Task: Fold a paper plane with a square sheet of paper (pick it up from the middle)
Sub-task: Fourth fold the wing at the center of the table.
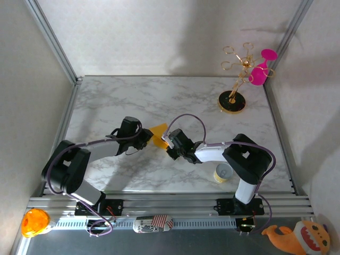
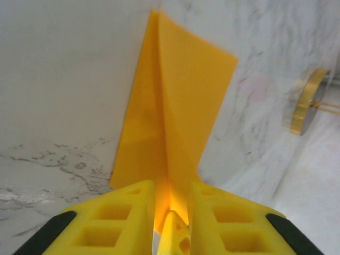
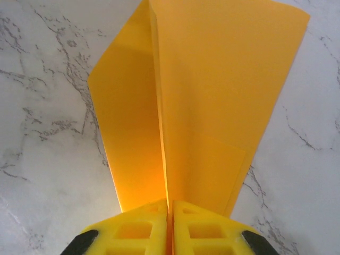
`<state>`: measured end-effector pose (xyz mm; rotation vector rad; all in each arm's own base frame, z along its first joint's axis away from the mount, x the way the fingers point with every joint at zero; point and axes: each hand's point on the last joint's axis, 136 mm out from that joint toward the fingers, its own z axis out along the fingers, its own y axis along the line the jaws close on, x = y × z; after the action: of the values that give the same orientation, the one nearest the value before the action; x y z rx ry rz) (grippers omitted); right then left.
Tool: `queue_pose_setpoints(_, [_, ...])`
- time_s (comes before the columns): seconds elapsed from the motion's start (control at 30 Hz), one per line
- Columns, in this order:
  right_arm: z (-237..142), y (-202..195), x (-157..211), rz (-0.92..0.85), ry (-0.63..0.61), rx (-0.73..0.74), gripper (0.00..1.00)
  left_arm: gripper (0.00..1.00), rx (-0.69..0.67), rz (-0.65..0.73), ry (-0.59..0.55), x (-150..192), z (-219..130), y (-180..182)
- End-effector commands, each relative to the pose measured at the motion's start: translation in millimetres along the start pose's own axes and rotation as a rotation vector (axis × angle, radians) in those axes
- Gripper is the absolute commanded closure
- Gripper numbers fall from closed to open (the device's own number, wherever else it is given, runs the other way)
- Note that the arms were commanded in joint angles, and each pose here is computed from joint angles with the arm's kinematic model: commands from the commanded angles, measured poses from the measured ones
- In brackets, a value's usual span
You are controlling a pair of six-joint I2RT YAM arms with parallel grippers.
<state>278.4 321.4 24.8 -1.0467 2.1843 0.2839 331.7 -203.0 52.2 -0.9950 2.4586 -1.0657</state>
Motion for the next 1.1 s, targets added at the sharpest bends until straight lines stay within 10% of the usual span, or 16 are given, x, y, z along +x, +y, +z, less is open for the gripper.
queue_pose_setpoints(0.0, [-2,4,-9,0.000,-0.025,-0.028,0.89,0.80,0.023,0.033,0.057,13,13,-6])
queue_pose_setpoints(1.07, [0,4,-7,0.126,0.092,0.005,0.75,0.78,-0.114,0.009,0.070,20,37,31])
